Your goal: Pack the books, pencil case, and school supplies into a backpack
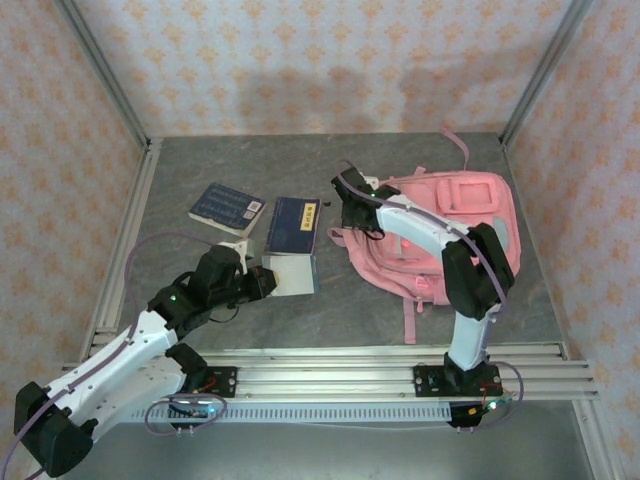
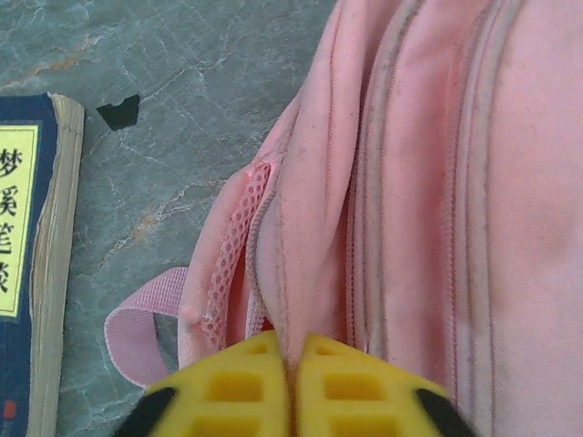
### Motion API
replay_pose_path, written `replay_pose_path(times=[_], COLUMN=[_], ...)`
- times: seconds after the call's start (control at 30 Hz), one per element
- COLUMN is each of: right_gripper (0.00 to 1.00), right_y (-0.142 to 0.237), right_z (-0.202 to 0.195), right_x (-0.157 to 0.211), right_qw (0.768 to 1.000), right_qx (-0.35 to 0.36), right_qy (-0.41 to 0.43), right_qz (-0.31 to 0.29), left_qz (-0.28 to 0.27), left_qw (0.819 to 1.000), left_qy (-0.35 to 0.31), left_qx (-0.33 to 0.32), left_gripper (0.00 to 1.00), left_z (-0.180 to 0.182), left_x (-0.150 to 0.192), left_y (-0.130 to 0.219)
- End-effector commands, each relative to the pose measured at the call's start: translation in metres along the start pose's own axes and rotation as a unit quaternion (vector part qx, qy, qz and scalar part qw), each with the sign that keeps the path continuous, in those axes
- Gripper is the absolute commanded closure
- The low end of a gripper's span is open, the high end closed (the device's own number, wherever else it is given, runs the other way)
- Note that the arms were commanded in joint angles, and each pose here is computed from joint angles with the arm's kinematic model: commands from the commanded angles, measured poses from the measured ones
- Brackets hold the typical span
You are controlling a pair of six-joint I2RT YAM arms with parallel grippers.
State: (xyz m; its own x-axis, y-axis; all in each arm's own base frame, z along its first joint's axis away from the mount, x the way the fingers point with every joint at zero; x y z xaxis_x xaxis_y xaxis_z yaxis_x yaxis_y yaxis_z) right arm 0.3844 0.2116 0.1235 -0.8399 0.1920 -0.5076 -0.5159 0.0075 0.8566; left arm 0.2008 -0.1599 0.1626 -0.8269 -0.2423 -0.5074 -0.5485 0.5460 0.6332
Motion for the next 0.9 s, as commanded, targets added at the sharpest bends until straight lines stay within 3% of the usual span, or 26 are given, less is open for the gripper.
replay_pose_path(times=[0.0,0.17,0.3,0.67,0.87], right_gripper=[1.0,1.0,1.0,1.0,1.0], right_y=[0.018,0.044,0.077,0.205,0.246], right_z=[0.003,0.001,0.004,-0.01,-0.028], right_x=[-0.019,-0.026,-0.022,-0.011,-0.017], right_qw=[0.999,0.998,0.995,0.959,0.938], right_qx=[-0.01,-0.028,-0.085,-0.264,-0.329], right_qy=[0.013,0.029,0.036,0.054,0.013], right_qz=[-0.027,-0.042,-0.036,-0.085,-0.106], left_qz=[-0.026,-0.023,-0.024,-0.041,-0.051], left_qw=[1.0,1.0,0.999,0.993,0.986], left_qy=[-0.008,-0.005,-0.007,-0.007,0.016], left_qx=[0.013,0.016,0.021,0.106,0.156], left_gripper=[1.0,1.0,1.0,1.0,1.0], left_z=[-0.006,-0.007,-0.01,-0.067,-0.108], left_x=[-0.011,-0.012,-0.013,-0.052,-0.076], left_y=[0.001,-0.001,-0.001,-0.003,-0.027])
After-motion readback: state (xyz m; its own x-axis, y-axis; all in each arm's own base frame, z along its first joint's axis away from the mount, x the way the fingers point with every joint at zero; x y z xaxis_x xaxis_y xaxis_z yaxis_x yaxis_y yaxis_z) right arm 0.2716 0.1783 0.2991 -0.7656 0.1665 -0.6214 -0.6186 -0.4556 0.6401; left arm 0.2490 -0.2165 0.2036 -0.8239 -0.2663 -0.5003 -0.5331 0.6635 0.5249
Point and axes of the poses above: each hand's point on the last joint's axis, 136 mm out from that joint toward the fingers, its own y axis back along the fingers, its own z axis along the line the jaws close on, x = y × z, the point moved 2 cm from there along y, back along the fingers, and after that the axes turned 6 degrees about -y, right-handed, at the moved point
